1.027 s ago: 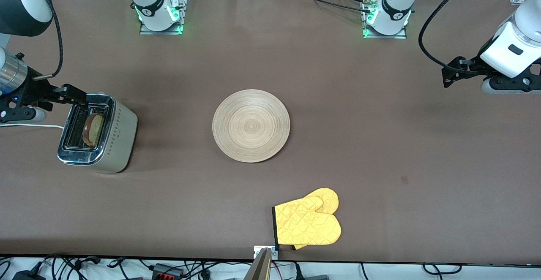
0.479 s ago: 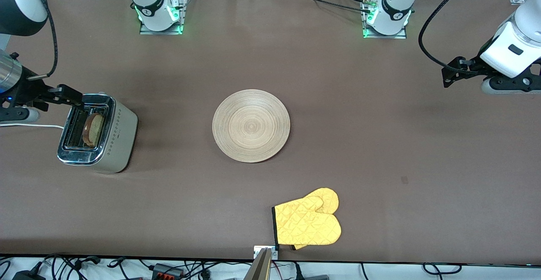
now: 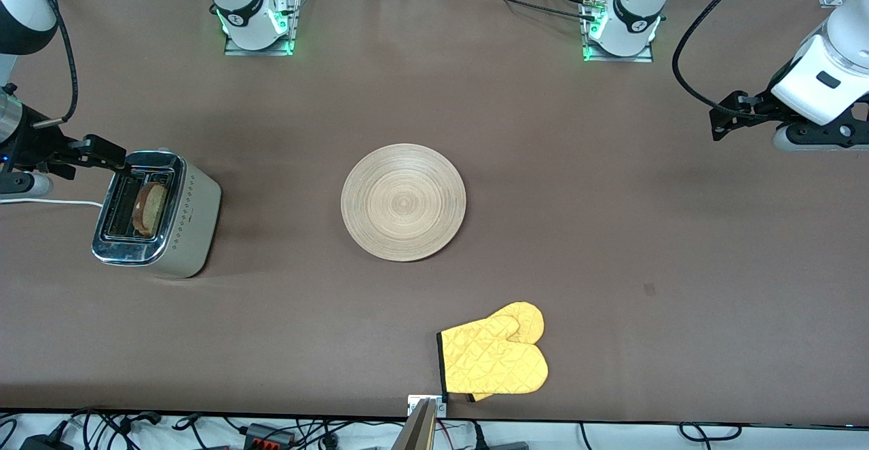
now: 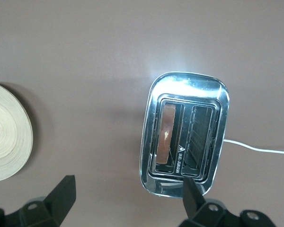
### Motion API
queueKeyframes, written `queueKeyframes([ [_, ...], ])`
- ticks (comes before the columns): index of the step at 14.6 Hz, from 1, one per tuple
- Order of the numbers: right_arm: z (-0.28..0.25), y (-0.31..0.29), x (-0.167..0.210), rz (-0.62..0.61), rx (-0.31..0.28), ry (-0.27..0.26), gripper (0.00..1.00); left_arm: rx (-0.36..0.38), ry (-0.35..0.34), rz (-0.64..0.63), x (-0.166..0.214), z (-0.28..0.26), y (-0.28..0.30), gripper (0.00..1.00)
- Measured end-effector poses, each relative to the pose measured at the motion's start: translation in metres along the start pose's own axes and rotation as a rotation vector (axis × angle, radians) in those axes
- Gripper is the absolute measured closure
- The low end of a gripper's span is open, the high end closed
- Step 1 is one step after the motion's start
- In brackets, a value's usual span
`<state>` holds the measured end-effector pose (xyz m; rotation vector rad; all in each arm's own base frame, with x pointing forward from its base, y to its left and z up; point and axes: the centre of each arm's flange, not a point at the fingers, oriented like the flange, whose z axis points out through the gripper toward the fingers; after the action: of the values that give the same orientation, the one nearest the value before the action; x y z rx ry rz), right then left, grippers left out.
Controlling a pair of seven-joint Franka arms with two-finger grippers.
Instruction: Move plate and put bread in toaster
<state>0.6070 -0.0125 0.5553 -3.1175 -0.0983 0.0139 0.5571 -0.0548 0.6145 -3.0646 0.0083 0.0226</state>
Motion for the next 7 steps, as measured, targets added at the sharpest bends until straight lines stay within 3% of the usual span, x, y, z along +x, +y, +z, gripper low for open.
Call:
queueKeyframes([
  [5, 0.001, 0.0036, 0.0, 0.005, -0.003, -0.003, 0.0, 0.0, 0.0, 0.0, 0.0, 0.0, 0.0, 0.0],
  [7, 0.001, 0.0064, -0.0003, -0.001, -0.04, -0.006, 0.0, 0.0, 0.0, 0.0, 0.0, 0.0, 0.0001, 0.0],
])
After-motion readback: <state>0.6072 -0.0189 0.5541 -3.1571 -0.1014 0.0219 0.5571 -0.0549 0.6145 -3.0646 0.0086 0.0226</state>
